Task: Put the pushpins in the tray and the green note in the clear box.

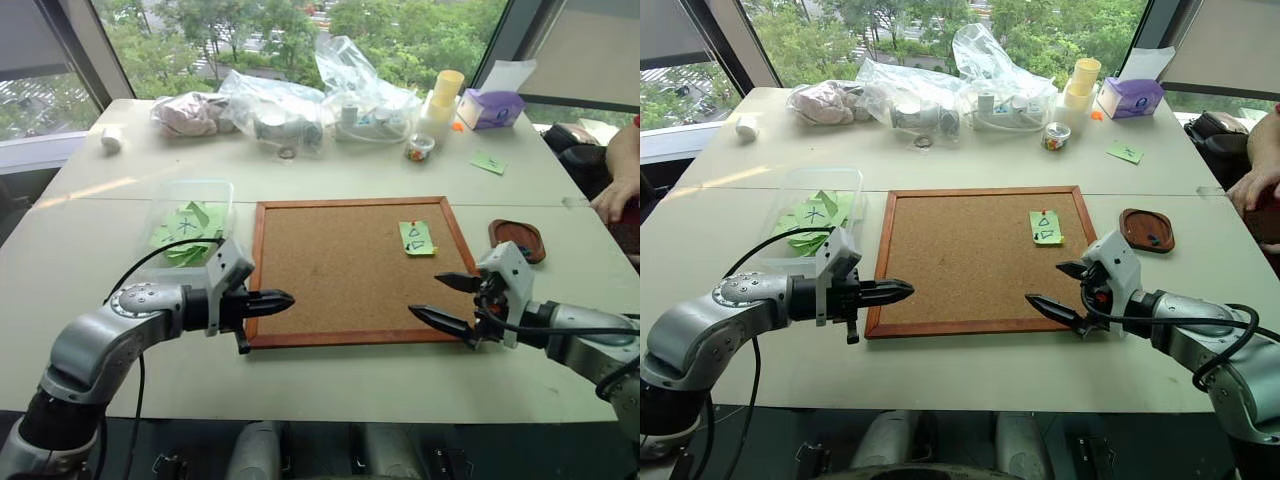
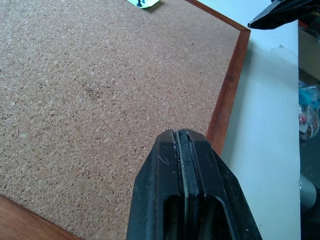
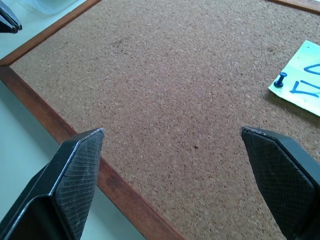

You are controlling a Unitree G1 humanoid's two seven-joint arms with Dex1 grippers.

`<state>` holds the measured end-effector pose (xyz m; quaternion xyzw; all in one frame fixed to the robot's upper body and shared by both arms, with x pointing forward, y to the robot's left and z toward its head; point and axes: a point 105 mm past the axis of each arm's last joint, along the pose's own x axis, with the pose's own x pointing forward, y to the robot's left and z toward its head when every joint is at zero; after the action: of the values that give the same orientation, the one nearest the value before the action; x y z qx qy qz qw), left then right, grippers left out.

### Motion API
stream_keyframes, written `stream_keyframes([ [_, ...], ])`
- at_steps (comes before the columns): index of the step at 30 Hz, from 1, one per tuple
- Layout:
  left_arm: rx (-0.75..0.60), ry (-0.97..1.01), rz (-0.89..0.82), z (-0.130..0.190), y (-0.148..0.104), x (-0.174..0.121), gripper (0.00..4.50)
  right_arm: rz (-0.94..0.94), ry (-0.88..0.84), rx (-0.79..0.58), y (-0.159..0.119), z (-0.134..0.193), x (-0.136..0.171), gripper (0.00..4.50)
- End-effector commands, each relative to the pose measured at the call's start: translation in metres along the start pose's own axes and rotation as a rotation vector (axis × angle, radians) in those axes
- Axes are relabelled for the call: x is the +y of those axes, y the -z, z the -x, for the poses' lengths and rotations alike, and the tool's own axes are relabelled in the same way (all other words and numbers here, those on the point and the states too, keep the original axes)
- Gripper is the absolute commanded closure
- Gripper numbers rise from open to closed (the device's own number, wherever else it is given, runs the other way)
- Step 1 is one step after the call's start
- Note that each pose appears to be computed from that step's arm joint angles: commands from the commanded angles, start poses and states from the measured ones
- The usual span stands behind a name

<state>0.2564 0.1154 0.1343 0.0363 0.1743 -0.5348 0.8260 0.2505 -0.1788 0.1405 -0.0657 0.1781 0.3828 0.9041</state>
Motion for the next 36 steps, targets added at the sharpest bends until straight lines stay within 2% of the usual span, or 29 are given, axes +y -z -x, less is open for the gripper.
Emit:
stream_keyframes([
  [1, -0.036, 0.000, -0.048, 0.001, -0.011, -0.002, 4.42, 0.038, -0.011, -0.035, -0.010, -0.002, 0.006, 0.00],
  [15, -0.031, -0.003, -0.068, -0.005, -0.012, -0.001, 4.42, 0.000, 0.063, -0.029, -0.008, -0.004, -0.001, 0.00],
  [18, -0.027, -0.015, -0.172, -0.011, -0.022, 0.006, 4.42, 0.005, 0.203, -0.011, -0.008, -0.007, -0.027, 0.00],
  [24, -0.019, 0.036, -0.289, -0.034, -0.036, 0.016, 4.42, 0.066, 0.308, -0.077, -0.036, -0.014, -0.054, 0.00],
  [27, 0.006, 0.067, -0.314, -0.045, -0.031, 0.020, 4.42, 0.050, 0.424, -0.108, -0.046, -0.017, -0.079, 0.00],
  [36, 0.115, 0.055, -0.344, -0.070, 0.000, 0.036, 4.42, 0.017, 0.492, -0.119, -0.052, -0.048, -0.107, 0.00],
])
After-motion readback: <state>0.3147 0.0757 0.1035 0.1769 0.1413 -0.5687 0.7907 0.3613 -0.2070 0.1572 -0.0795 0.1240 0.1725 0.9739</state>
